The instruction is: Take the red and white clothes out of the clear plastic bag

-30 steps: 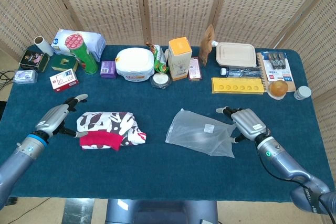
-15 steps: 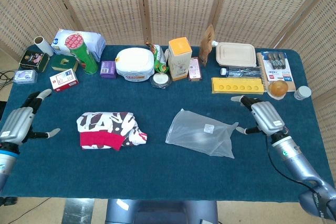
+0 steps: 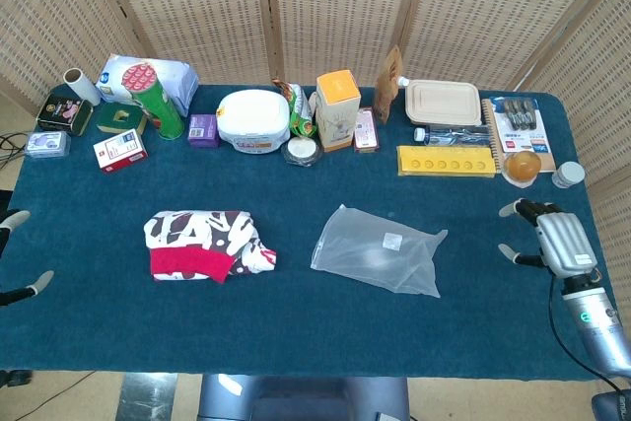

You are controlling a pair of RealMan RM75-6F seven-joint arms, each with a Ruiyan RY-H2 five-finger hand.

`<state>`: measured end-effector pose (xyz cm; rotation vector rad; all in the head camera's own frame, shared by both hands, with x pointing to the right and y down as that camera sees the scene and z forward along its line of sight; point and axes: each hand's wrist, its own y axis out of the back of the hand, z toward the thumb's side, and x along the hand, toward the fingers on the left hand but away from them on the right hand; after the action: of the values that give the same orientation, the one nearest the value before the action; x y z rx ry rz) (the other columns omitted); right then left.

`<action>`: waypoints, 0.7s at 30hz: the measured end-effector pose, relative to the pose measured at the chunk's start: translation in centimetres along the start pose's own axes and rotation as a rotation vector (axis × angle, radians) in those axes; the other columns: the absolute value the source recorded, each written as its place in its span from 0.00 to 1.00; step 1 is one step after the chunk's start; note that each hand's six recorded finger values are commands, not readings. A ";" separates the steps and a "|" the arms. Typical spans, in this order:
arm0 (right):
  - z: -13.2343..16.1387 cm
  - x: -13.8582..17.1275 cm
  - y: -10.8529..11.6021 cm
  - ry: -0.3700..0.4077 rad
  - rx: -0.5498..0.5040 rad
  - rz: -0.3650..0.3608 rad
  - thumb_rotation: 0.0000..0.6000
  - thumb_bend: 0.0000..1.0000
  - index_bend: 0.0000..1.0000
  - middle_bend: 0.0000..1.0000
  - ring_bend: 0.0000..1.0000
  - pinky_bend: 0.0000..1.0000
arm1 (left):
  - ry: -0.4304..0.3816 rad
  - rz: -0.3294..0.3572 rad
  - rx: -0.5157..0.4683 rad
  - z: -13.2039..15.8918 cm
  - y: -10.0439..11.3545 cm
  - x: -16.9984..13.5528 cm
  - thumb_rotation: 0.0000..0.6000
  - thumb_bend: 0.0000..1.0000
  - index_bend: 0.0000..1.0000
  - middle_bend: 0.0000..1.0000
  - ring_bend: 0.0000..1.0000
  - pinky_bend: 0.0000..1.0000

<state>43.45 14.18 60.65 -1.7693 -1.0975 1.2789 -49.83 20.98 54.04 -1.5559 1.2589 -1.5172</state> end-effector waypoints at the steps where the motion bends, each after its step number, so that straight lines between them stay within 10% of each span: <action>1: -0.4 0.4 0.0 -0.014 0.001 0.000 1.00 0.27 0.39 0.39 0.42 0.36 | 0.008 0.000 0.012 -0.2 -0.3 -0.5 1.00 0.19 0.17 0.14 0.02 0.22; 21: -5.8 7.7 2.4 -0.179 0.015 -0.098 1.00 0.28 0.40 0.39 0.41 0.34 | 0.033 0.039 0.078 0.0 -0.5 -4.6 1.00 0.19 0.17 0.14 0.03 0.21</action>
<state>50.85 19.91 57.22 -1.5934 -1.2546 1.4014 -49.19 25.34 52.78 -1.4536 1.2267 -1.5545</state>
